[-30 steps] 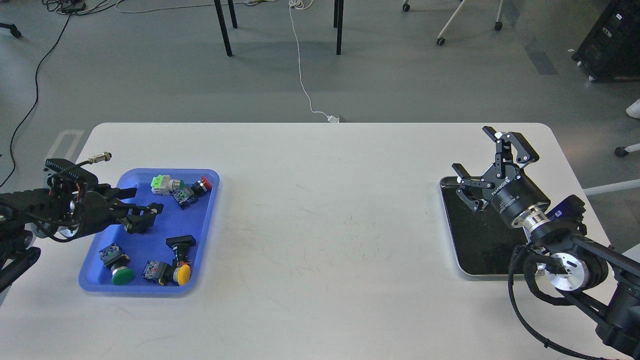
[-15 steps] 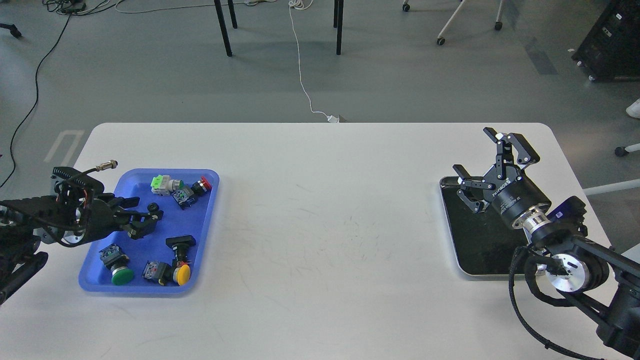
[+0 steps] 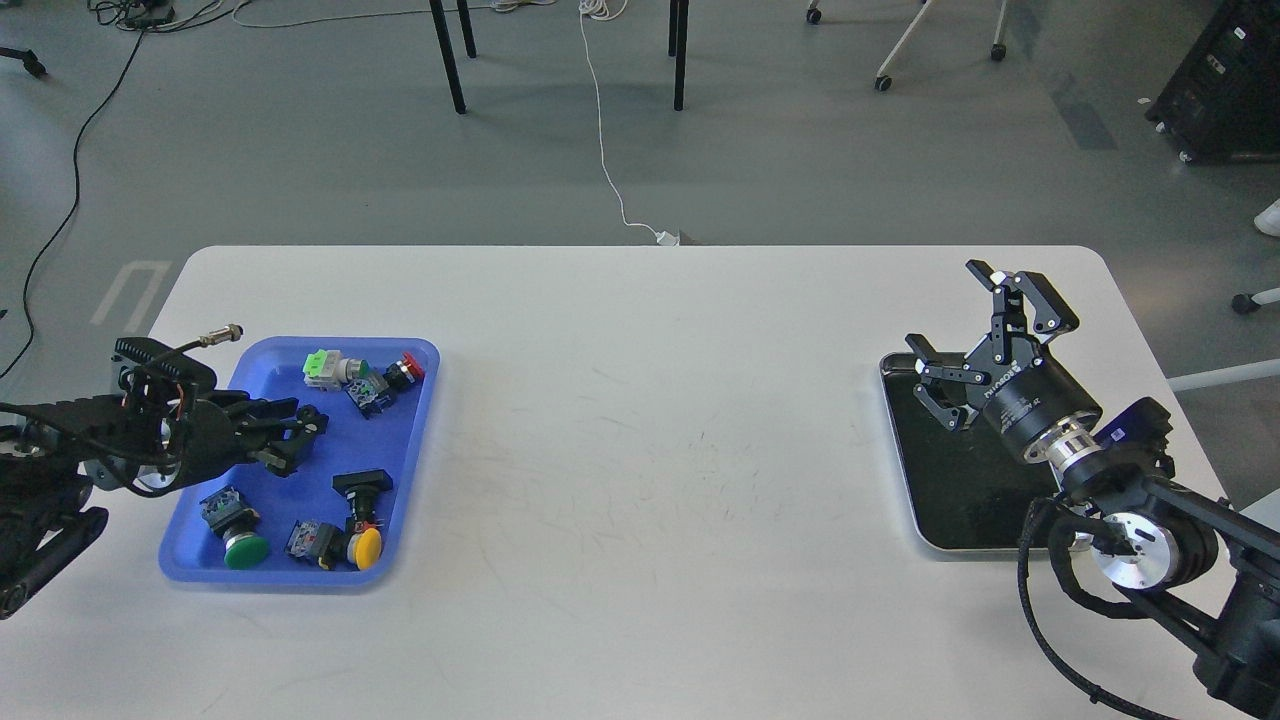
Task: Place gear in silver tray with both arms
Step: 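Reach the left gripper into the blue tray and grasp a small black gear, then carry the black gear with the left gripper toward the table center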
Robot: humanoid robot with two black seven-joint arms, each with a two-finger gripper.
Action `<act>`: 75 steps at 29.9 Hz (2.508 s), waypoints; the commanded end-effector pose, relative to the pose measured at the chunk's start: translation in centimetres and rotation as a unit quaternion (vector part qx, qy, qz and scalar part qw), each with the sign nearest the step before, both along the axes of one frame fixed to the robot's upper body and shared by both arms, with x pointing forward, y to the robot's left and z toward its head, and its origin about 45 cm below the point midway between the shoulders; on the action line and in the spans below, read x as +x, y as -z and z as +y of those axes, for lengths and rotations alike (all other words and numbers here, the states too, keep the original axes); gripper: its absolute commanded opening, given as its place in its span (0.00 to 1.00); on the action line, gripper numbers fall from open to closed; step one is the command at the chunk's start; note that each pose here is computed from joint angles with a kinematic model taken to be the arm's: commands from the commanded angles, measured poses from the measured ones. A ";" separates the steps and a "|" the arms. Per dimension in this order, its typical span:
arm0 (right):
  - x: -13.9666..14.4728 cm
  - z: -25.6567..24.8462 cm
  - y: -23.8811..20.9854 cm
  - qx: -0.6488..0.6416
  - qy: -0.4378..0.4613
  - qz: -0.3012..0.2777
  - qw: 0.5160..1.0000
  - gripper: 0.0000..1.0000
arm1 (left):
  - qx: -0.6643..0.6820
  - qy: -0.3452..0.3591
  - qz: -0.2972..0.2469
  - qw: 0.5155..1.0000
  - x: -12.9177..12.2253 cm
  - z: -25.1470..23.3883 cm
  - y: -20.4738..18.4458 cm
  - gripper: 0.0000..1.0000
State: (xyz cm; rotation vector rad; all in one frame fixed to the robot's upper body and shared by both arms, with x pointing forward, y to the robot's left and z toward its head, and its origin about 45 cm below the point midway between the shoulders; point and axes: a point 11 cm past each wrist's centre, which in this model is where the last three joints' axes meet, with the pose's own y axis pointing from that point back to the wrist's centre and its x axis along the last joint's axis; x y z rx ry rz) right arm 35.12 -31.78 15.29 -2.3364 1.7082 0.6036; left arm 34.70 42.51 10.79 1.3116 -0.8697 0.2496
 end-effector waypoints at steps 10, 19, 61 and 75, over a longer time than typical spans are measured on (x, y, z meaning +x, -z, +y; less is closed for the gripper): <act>0.0 0.0 0.0 0.001 0.001 -0.001 1.000 0.99 | 0.005 0.005 -0.009 1.000 0.3 0.1 -0.5 0.13; 0.1 0.1 -0.3 0.004 0.000 -0.004 1.000 0.99 | 0.024 0.040 -0.071 0.996 1.6 1.7 -7.9 0.14; -0.3 -5.3 -1.3 -0.027 0.054 -0.008 0.998 0.99 | 0.009 0.451 0.019 0.892 0.6 -40.1 -4.1 0.14; -0.4 -5.8 -1.4 -0.031 0.058 -0.008 0.998 0.99 | 0.004 0.440 0.043 0.897 -0.3 -39.2 -2.0 0.16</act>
